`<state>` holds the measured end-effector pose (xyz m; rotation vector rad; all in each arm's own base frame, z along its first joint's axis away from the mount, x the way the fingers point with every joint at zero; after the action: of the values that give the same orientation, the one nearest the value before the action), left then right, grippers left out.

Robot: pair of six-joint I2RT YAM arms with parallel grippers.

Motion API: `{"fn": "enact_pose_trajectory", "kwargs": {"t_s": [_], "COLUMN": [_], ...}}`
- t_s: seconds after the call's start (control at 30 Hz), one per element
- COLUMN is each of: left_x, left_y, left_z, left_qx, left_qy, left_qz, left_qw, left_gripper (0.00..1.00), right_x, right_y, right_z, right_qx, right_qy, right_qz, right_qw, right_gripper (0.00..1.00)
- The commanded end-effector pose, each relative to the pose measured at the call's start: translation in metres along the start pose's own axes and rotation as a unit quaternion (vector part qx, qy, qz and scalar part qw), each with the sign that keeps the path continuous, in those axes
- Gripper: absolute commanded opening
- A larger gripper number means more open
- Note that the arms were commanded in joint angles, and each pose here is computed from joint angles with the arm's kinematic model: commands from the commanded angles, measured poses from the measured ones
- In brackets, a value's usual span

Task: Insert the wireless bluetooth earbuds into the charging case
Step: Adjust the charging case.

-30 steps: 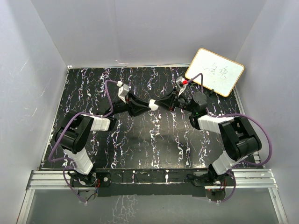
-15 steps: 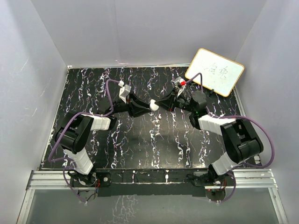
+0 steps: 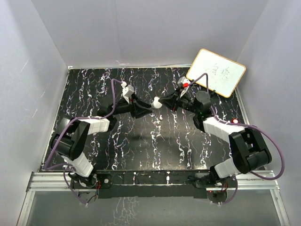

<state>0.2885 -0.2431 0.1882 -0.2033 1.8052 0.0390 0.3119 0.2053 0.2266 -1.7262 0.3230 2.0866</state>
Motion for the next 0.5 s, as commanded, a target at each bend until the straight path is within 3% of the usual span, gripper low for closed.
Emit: {"fn": "enact_pose_trajectory", "kwargs": {"t_s": [0.0, 0.47], "left_x": [-0.020, -0.020], "left_y": [0.002, 0.002], "left_z": [-0.005, 0.007], "left_qx": [-0.017, -0.063], "left_qy": [-0.026, 0.007], "left_qz": [-0.003, 0.055], "left_qw": [1.000, 0.996], "left_gripper": [0.41, 0.44], "right_x": [-0.010, -0.004], "right_y": [0.004, 0.001], "right_z": [-0.007, -0.012], "right_qx": [0.042, 0.083], "right_qy": [0.055, 0.095], "right_qz": [0.001, 0.033], "right_qw": [0.998, 0.991], "right_gripper": [0.05, 0.03]}}
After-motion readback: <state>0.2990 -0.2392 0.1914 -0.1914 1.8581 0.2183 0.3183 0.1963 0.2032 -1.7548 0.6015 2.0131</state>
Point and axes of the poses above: each gripper's point midway between its finger pads, its own y axis back along the fingers, its own z axis along the line the jaws close on, x = y × z, the point moved 6 cm from there along y, back along the fingers, and after that the axes turned 3 degrees about -y, right-handed, at the moved point
